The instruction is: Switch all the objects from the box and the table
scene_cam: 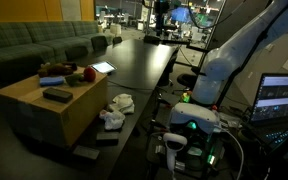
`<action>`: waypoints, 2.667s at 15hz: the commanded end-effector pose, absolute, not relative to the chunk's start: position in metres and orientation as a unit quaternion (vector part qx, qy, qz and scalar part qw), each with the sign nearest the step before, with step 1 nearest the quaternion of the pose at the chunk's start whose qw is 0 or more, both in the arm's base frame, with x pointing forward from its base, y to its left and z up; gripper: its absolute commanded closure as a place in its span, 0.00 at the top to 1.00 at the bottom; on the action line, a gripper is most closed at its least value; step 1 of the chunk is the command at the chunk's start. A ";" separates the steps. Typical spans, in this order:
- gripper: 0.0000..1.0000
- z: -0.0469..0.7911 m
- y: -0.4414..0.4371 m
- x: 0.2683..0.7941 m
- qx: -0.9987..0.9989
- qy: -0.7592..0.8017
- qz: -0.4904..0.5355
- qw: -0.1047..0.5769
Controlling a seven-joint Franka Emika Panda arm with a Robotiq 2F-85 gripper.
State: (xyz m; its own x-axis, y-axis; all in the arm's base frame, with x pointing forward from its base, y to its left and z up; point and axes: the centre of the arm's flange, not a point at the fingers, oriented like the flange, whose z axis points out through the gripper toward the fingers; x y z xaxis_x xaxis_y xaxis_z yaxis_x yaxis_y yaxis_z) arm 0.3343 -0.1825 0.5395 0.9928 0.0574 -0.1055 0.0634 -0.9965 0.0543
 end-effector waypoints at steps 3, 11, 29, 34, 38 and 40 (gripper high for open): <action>1.00 0.473 -0.220 0.380 0.999 0.026 -0.025 0.025; 1.00 0.397 -0.206 0.450 0.998 0.057 0.011 0.011; 1.00 0.331 -0.081 0.585 0.977 0.130 0.168 -0.016; 1.00 0.310 -0.065 0.627 0.973 0.164 0.161 0.008; 1.00 0.299 -0.066 0.657 0.971 0.178 0.159 0.025; 1.00 0.293 -0.067 0.670 0.970 0.183 0.156 0.034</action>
